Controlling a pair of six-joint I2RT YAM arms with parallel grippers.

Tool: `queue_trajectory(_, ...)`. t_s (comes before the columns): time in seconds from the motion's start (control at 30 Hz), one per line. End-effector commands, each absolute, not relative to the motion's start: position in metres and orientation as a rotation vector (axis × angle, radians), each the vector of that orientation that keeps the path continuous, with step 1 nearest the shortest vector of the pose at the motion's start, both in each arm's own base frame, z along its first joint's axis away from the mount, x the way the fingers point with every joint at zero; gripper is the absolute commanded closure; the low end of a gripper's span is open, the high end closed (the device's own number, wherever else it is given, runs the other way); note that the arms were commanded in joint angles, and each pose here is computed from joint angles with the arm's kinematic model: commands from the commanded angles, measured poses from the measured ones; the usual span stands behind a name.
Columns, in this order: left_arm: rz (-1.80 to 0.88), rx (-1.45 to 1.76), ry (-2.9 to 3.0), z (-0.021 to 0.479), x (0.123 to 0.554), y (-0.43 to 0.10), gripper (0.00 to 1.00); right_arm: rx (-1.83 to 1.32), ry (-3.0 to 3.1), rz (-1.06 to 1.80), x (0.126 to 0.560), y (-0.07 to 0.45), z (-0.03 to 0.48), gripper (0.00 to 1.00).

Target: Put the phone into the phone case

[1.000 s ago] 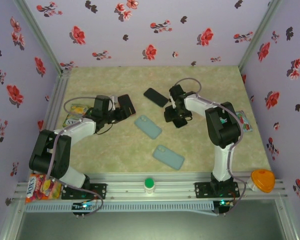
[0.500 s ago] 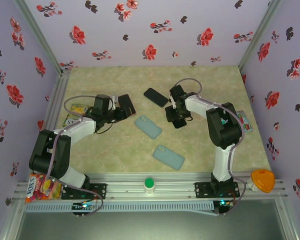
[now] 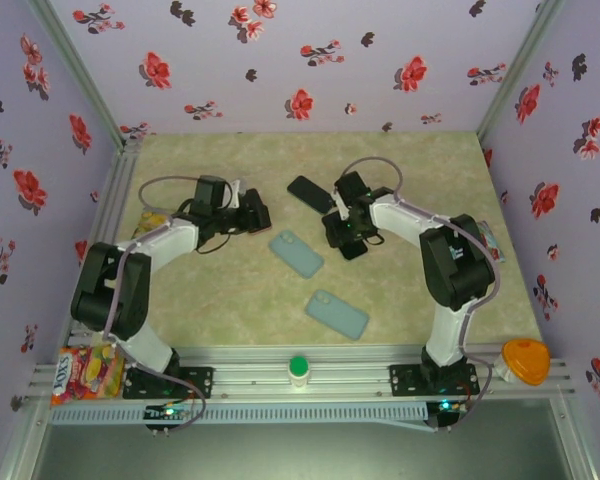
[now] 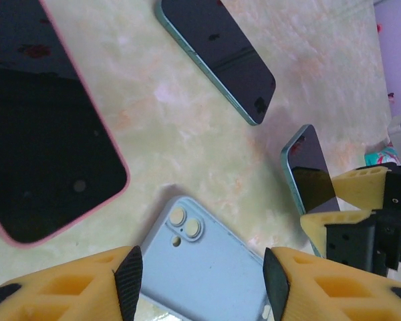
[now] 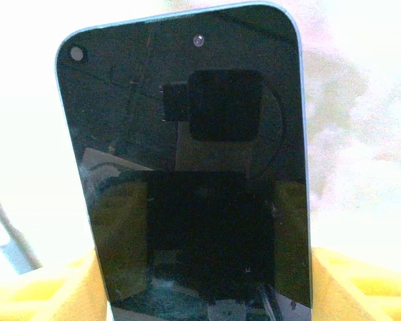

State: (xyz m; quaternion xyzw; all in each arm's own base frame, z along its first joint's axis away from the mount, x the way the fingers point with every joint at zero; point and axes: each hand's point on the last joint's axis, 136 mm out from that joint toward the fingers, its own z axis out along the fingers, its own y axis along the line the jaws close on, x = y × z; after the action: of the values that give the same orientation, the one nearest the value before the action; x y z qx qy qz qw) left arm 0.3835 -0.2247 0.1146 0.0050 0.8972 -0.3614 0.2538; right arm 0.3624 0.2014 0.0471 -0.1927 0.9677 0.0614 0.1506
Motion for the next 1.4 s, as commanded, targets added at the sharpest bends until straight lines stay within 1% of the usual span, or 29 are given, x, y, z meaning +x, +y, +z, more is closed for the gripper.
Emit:
queue_trajectory(0.0, -1.051, 0.144, 2.465, 0.116, 0.383, -0.241, 0.45, -0.632, 2.746, 0.205, 0.352, 0.211, 0.060, 0.31)
queue_trajectory(0.23, -1.215, 0.274, 2.515, 0.111, 0.389, -0.272, 0.45, -0.731, 2.729, 0.203, 0.338, 0.230, 0.061, 0.32)
queue_trajectory(0.43, -1.235, 0.414, 2.566, 0.108, 0.385, -0.293, 0.44, -0.791, 2.715, 0.197, 0.331, 0.241, 0.064, 0.33)
queue_trajectory(0.87, -1.295, 0.557, 2.657, 0.091, 0.372, -0.310, 0.44, -0.846, 2.669, 0.186, 0.326, 0.248, 0.081, 0.34)
queue_trajectory(1.0, -1.306, 0.589, 2.672, 0.089, 0.370, -0.314, 0.48, -0.859, 2.651, 0.181, 0.322, 0.249, 0.088, 0.35)
queue_trajectory(1.13, -1.344, 0.619, 2.667, 0.089, 0.367, -0.319, 0.48, -0.869, 2.633, 0.185, 0.319, 0.251, 0.094, 0.35)
queue_trajectory(1.37, -1.391, 0.644, 2.666, 0.086, 0.366, -0.327, 0.45, -0.877, 2.612, 0.199, 0.315, 0.253, 0.101, 0.35)
